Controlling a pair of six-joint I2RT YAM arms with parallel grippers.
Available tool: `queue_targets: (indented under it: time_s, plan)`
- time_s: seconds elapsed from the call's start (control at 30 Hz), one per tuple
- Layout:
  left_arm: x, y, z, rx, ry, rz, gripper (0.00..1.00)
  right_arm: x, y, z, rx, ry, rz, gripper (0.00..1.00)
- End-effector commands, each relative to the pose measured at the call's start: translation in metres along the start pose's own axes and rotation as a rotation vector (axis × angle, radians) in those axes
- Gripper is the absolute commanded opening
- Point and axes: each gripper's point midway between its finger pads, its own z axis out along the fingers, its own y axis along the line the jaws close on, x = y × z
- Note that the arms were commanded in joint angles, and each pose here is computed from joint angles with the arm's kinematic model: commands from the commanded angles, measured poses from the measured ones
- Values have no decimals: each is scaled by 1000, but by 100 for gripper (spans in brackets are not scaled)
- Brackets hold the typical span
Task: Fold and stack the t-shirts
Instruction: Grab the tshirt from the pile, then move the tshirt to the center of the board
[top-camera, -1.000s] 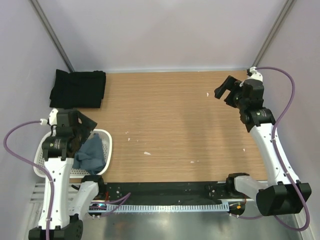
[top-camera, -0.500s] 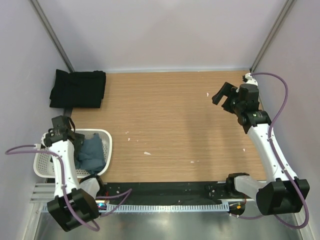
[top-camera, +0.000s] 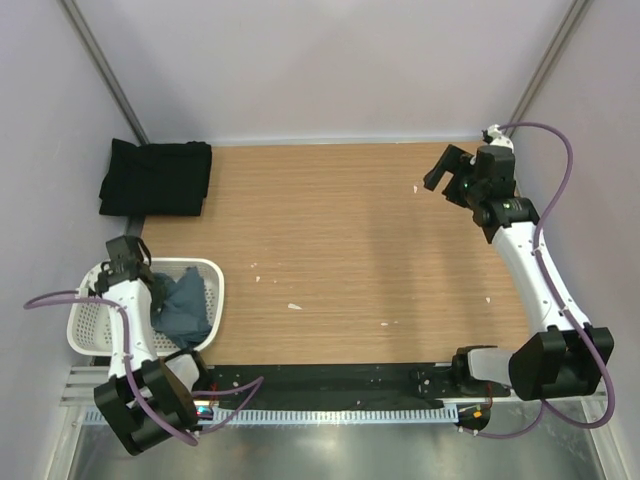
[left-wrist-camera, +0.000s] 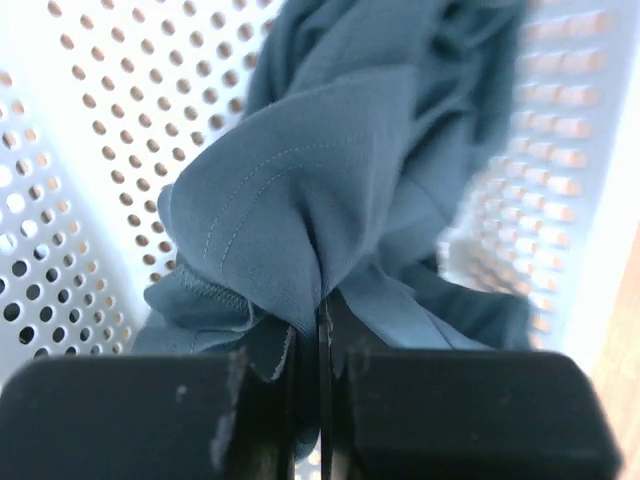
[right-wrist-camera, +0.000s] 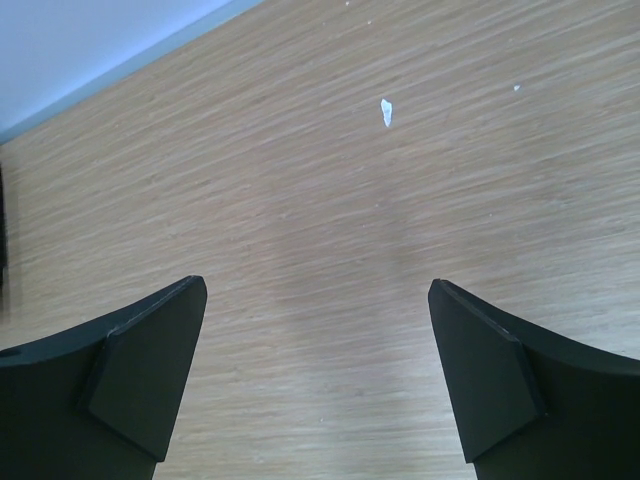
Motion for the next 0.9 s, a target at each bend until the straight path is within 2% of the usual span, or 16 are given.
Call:
queue_targets:
  time_s: [0.0, 0.13, 0.17, 0.2, 0.27, 0.33, 0.37, 0.43, 0.47, 0.5, 0.57, 0.63, 0.67, 0.73, 0.83, 0.87]
  plan:
    - [-44, -33, -37, 152, -143, 27, 0, -39, 7, -12, 6, -118, -23, 100]
    - [-88, -78, -120, 402, -274, 97, 0, -47, 11, -12, -6, -149, -22, 100]
    - [-101, -95, -156, 510, -313, 108, 0, -50, 12, -11, -9, -153, -19, 100]
    - [-103, -107, -172, 575, -312, 134, 0, -53, 13, -11, -5, -159, -17, 100]
    - [-89, -143, -209, 763, -259, 238, 0, -66, 8, -13, 47, -186, 15, 100]
    - [-85, -176, -253, 910, -275, 322, 0, -70, -5, -18, 144, -180, 36, 100]
    - [-60, -192, -273, 985, -263, 432, 0, -83, -4, -25, 161, -204, 53, 100]
    - [-43, -223, -312, 1079, -300, 541, 0, -85, -17, -37, 247, -209, 57, 100]
    - [-8, -233, -333, 1152, -283, 655, 0, -89, -21, -43, 271, -226, 56, 100]
    - [2, -244, -364, 1238, -299, 685, 0, -91, -25, -54, 289, -241, 60, 100]
    - [62, -263, -383, 1308, -251, 833, 0, -93, -36, -67, 344, -276, 64, 100]
    - [95, -270, -411, 1387, -288, 952, 0, -92, -46, -85, 392, -302, 92, 100]
    - [144, -273, -409, 1394, -255, 1062, 0, -88, -57, -93, 446, -302, 97, 100]
    - [201, -265, -418, 1449, -243, 1232, 0, -87, -64, -108, 481, -319, 114, 100]
    - [293, -251, -404, 1480, -177, 1462, 0, -78, -79, -129, 546, -320, 117, 100]
    - [327, -250, -387, 1456, -149, 1537, 0, -73, -83, -135, 567, -315, 116, 100]
